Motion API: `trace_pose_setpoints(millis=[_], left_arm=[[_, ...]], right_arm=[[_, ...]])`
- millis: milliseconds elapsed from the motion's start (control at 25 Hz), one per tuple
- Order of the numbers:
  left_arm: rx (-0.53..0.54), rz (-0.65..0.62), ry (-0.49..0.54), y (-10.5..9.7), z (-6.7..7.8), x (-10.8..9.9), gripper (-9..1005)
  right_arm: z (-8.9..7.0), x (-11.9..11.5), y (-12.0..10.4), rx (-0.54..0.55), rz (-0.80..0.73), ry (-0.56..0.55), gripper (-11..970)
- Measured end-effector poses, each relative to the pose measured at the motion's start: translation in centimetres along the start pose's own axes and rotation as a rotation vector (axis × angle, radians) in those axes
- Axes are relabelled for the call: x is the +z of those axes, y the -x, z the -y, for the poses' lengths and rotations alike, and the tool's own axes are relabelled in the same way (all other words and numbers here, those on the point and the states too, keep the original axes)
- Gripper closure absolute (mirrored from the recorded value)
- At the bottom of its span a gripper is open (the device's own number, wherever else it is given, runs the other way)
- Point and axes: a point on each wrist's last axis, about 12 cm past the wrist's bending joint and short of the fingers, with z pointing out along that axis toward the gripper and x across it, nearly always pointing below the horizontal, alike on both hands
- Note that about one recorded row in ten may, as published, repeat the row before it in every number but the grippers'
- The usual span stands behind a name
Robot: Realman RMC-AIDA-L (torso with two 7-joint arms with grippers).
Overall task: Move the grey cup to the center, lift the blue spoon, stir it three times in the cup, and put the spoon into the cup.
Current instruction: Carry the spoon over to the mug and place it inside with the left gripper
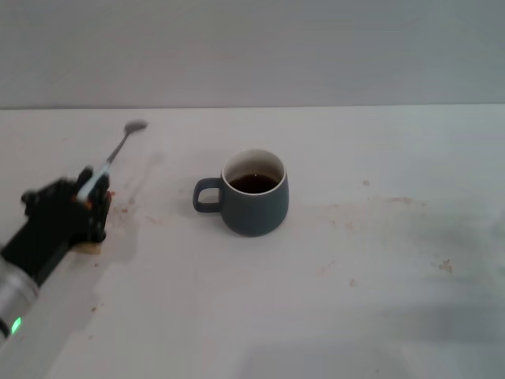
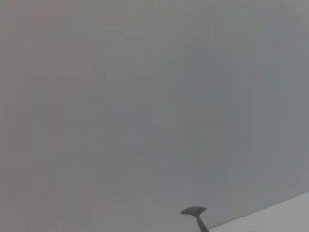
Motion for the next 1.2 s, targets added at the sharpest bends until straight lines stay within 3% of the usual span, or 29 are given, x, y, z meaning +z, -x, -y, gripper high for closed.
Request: trace_pose_setpoints(millis=[40, 200, 280, 400, 520, 600, 680, 800, 960, 1040, 1200], left_arm=[[0.0, 0.0, 0.0, 0.0, 0.0, 0.0, 817], [0.057, -0.038, -0.018, 4.1, -0.4, 1.2, 816], [0.057, -0.038, -0.018, 4.1, -0.4, 1.2, 816], [0.089, -0.052, -0.027, 6.3, -0.2, 1.7, 816], [0.089, -0.052, -0.027, 6.3, -0.2, 1.7, 816], [0.144, -0.099, -0.053, 10.0, 0.3, 2.7, 816], [0.155, -0.104, -0.056, 10.5, 0.5, 2.8, 816], [0.224, -0.169, -0.081, 12.9, 1.5, 3.2, 816], [0.242, -0.174, -0.089, 13.5, 1.9, 3.3, 816], [0.284, -0.189, -0.104, 15.7, 2.9, 3.3, 816], [0.355, -0.226, -0.142, 17.3, 4.1, 3.6, 816]], right_arm=[[0.0, 0.0, 0.0, 0.0, 0.0, 0.0, 961], [0.2, -0.3, 0.0, 0.002, 0.004, -0.007, 961], [0.2, -0.4, 0.0, 0.004, 0.004, -0.012, 961], [0.5, -0.7, -0.1, 0.004, 0.001, -0.022, 961], [0.7, -1.0, -0.2, 0.003, 0.0, -0.033, 961], [1.0, -1.3, -0.3, 0.001, 0.003, -0.042, 961], [1.3, -1.7, -0.2, -0.003, 0.011, -0.053, 961], [1.9, -2.4, -0.3, -0.009, 0.013, -0.074, 961], [2.5, -2.8, -0.5, -0.015, 0.01, -0.095, 961], [2.7, -3.2, -0.6, -0.017, 0.005, -0.103, 961], [3.3, -3.9, -0.8, -0.026, -0.007, -0.122, 961]])
